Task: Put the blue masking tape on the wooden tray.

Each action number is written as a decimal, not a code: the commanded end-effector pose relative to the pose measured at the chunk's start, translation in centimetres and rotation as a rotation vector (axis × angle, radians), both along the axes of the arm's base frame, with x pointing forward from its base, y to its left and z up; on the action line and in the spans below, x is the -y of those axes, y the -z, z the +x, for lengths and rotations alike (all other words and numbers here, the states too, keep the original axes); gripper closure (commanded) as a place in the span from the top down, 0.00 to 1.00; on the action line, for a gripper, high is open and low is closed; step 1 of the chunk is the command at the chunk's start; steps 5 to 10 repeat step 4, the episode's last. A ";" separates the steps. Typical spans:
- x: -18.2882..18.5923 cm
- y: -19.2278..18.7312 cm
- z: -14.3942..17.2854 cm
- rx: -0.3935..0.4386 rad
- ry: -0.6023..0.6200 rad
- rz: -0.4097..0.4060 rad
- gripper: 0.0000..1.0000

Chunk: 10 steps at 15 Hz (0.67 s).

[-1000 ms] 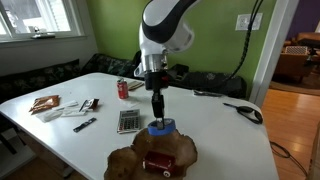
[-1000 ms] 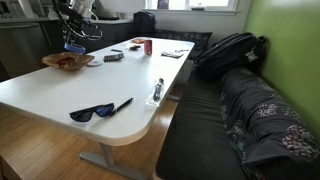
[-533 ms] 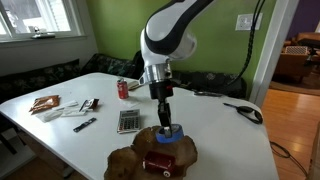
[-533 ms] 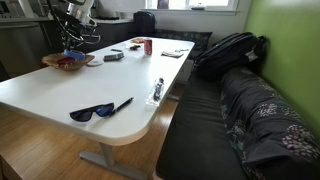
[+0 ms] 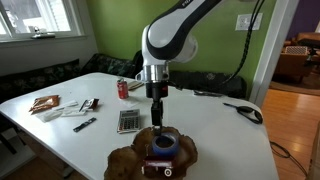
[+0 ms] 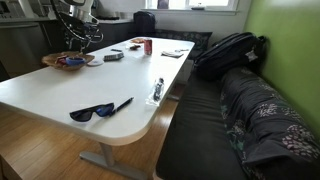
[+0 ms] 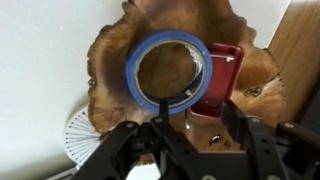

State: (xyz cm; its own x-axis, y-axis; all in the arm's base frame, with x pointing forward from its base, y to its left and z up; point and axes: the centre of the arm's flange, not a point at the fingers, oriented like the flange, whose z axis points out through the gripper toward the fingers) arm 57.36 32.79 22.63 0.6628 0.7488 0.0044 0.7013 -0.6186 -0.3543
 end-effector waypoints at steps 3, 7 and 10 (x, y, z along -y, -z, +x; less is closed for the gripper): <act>-0.7 -3.0 1.2 0.156 -0.035 0.046 1.00; -0.9 -3.9 1.3 0.175 -0.039 0.053 0.86; -0.9 -3.9 1.3 0.175 -0.039 0.053 0.86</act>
